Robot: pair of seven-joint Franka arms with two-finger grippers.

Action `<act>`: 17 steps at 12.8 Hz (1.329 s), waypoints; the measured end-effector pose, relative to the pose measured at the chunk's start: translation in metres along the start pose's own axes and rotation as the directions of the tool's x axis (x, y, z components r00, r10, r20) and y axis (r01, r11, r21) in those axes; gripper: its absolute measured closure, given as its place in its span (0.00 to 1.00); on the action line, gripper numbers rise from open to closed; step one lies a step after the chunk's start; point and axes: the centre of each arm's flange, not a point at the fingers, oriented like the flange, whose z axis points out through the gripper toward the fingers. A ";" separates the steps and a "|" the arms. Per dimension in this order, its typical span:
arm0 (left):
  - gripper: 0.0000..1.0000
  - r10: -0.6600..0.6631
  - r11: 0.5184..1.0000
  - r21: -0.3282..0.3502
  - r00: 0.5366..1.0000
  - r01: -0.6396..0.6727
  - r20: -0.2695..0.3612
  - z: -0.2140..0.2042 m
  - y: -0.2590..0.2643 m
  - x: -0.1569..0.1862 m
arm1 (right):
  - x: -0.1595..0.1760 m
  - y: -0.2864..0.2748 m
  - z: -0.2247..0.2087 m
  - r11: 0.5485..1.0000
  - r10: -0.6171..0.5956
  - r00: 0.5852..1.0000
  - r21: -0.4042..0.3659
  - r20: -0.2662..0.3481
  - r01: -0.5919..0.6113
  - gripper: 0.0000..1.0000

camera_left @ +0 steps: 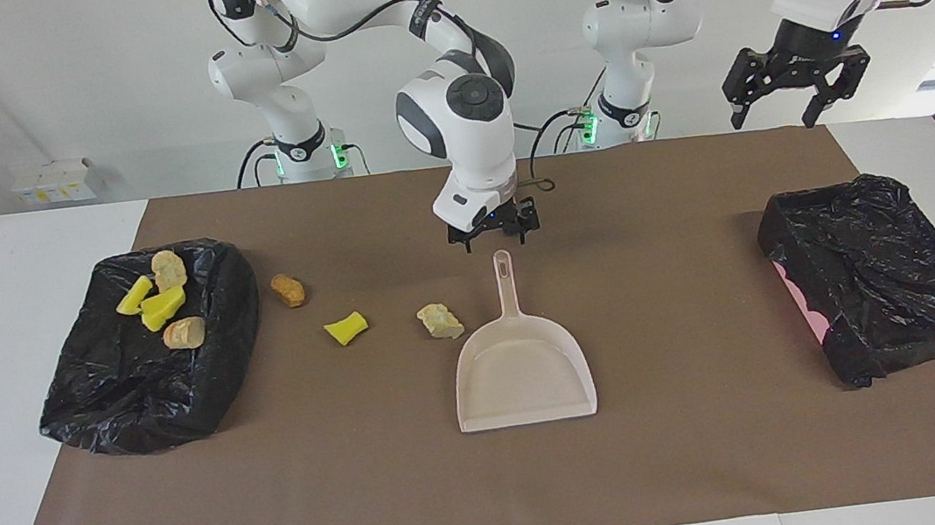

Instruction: Sweep and dump trash in bin

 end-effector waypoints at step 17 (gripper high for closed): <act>0.00 0.017 0.999 -0.030 1.000 -0.016 0.024 0.248 0.268 0.014 | -0.229 -0.027 0.082 0.999 0.008 0.998 -0.033 0.064 -0.006 0.02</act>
